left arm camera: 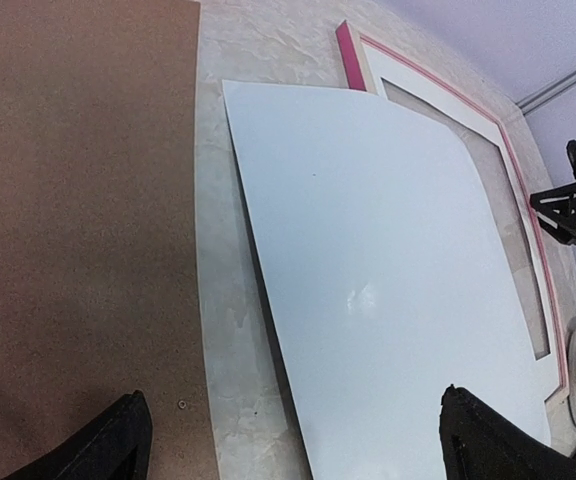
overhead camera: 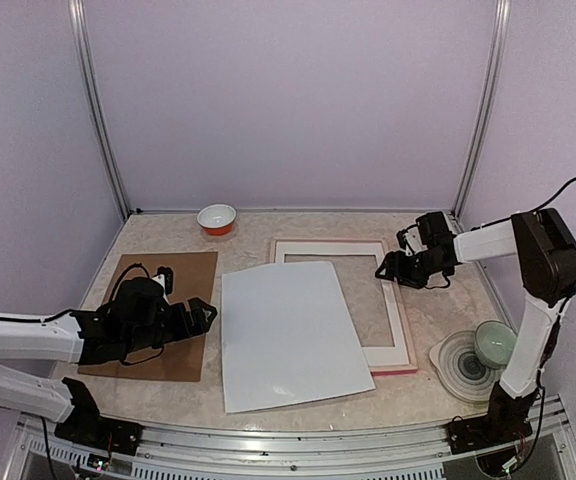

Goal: Put the photo into the frame
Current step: Move the frame body to the center of the board, then pick up the photo from the frame body.

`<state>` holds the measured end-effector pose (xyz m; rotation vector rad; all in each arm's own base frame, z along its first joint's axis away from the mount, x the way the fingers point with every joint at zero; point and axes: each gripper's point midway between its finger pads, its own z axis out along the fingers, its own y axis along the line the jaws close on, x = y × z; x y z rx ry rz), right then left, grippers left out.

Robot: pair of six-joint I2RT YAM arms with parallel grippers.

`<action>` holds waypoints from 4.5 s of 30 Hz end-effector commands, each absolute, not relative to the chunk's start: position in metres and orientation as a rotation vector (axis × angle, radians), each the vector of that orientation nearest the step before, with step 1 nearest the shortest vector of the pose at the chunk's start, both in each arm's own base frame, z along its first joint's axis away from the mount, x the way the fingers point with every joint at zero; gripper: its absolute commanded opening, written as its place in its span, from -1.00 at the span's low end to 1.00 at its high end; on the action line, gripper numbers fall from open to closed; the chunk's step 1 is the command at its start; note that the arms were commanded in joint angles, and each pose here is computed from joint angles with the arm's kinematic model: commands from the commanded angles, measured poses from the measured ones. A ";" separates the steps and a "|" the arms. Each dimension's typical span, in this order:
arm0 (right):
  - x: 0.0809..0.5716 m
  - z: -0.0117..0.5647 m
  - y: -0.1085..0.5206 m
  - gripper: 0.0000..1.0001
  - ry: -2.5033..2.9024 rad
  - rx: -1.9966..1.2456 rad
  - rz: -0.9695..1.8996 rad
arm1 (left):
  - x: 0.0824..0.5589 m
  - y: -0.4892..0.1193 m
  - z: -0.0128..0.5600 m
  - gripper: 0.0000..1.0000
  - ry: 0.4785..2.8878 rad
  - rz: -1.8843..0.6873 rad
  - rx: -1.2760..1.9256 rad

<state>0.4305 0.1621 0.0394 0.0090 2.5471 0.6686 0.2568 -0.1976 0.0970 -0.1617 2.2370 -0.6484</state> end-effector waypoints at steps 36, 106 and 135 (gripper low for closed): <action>0.367 0.128 0.251 0.43 2.432 -0.370 0.871 | 0.248 -0.214 0.076 0.98 2.273 -0.755 -0.138; 0.260 0.059 0.331 0.11 2.645 -0.307 1.604 | 0.242 -0.262 0.066 0.98 2.303 -0.819 0.033; 0.261 0.058 0.343 -0.78 2.572 -0.223 1.831 | 0.238 -0.257 0.063 0.98 2.304 -0.812 0.022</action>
